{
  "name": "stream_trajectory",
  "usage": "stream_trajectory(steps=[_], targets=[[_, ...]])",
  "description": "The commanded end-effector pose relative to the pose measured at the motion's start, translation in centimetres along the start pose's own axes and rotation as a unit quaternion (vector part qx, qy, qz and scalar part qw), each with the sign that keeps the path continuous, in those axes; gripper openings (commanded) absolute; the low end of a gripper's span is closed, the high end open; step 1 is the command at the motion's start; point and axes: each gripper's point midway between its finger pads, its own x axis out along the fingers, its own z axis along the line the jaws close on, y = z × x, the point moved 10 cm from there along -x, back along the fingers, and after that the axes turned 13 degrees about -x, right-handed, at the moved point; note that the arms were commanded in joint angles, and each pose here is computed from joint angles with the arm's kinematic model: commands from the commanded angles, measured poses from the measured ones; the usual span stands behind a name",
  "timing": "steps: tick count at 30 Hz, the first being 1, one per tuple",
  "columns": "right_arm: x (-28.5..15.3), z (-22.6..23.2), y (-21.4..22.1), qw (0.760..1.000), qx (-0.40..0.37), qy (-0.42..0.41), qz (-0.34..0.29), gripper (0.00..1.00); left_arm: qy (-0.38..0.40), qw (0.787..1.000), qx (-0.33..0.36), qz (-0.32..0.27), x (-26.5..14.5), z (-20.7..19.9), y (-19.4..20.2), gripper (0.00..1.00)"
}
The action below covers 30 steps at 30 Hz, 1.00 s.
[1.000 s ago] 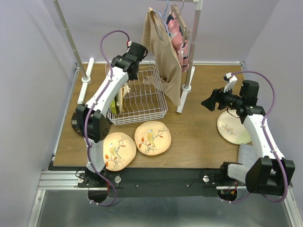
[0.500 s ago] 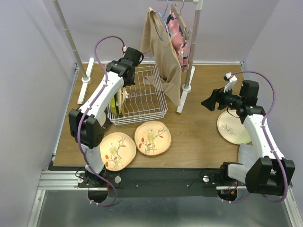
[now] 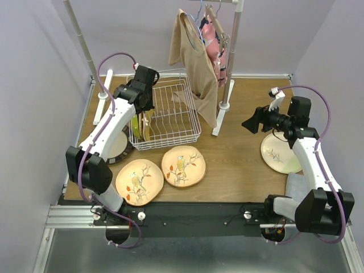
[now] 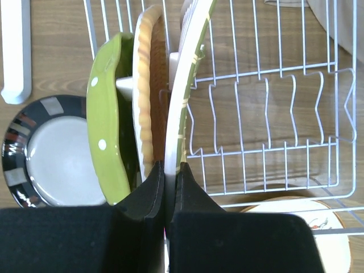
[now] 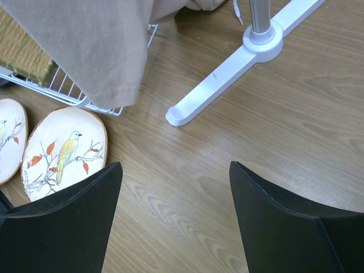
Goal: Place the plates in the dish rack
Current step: Insert the plate into the dish rack, then grab a plate with the right arm
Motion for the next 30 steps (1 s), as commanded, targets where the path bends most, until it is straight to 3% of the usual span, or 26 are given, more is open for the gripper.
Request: stream_trajectory(steps=[1, 7, 12, 19, 30], targets=[[0.1, -0.4, 0.4, 1.000, -0.004, 0.010, 0.003, 0.84, 0.026, 0.998, -0.035, -0.039, -1.0, 1.0, -0.5, 0.16], [0.1, -0.4, 0.5, 1.000, -0.006, 0.011, 0.003, 0.84, 0.036, 0.997, -0.045, -0.051, -1.2, 1.6, -0.3, 0.47], [0.1, -0.4, 0.5, 1.000, -0.007, 0.011, 0.004, 0.84, 0.051, 0.994, -0.057, -0.080, -3.0, 2.0, -1.2, 0.63], [0.1, -0.5, 0.5, 1.000, -0.007, 0.013, 0.005, 0.84, 0.073, 0.990, -0.063, -0.105, -4.8, 2.3, -1.8, 0.68], [0.2, -0.4, 0.7, 1.000, -0.012, 0.008, 0.005, 0.85, 0.098, 0.984, -0.065, -0.132, -6.8, 2.7, -2.4, 0.69]])
